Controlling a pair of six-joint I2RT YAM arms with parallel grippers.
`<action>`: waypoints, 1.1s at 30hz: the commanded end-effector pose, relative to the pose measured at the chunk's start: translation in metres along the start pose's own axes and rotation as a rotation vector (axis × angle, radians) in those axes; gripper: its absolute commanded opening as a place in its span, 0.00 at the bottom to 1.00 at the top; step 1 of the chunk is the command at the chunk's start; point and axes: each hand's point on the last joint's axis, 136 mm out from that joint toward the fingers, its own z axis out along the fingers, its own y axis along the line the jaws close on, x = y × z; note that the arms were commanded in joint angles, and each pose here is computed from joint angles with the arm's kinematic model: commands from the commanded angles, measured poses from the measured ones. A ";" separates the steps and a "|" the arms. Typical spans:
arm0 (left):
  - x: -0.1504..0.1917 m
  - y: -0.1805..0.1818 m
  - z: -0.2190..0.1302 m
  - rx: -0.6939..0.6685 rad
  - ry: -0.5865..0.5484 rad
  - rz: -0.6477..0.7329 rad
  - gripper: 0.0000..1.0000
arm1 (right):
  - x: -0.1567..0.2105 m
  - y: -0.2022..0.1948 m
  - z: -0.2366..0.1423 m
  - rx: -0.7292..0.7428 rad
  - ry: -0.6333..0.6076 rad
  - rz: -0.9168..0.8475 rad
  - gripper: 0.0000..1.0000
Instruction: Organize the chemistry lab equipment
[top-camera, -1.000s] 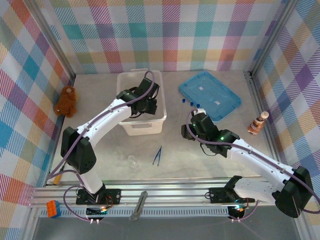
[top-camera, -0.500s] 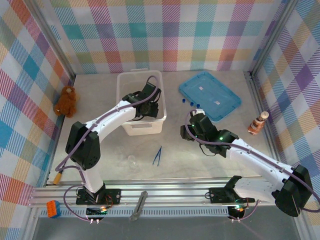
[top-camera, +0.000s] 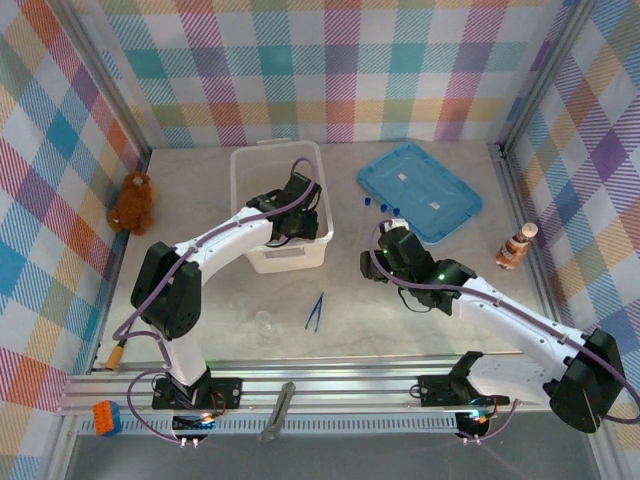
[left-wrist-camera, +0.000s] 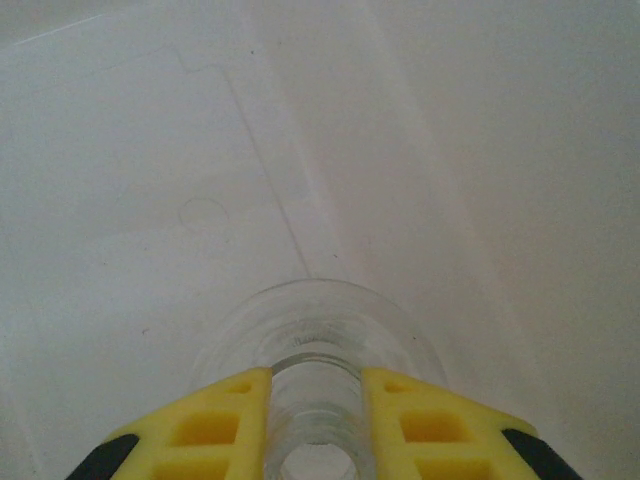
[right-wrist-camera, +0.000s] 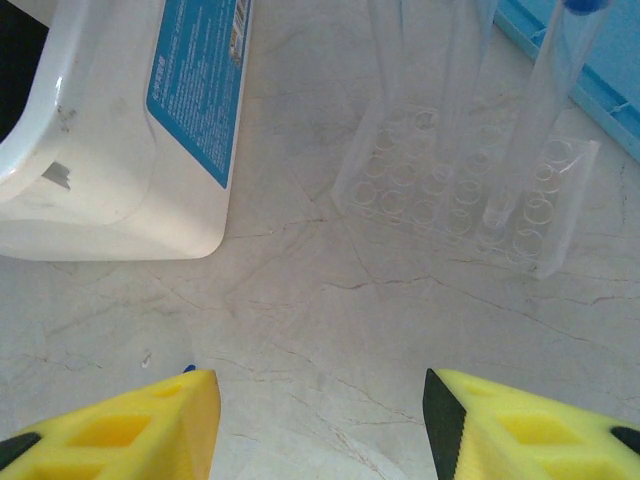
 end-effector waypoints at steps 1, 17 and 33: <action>0.007 0.011 0.008 -0.041 0.021 -0.017 0.03 | -0.004 0.005 -0.002 -0.006 -0.005 0.008 0.58; -0.018 0.034 -0.005 -0.093 -0.005 -0.117 0.03 | -0.001 0.005 0.002 -0.004 0.001 0.010 0.58; 0.007 0.037 0.017 -0.118 0.085 -0.138 0.03 | 0.000 0.005 0.006 0.003 0.007 0.005 0.58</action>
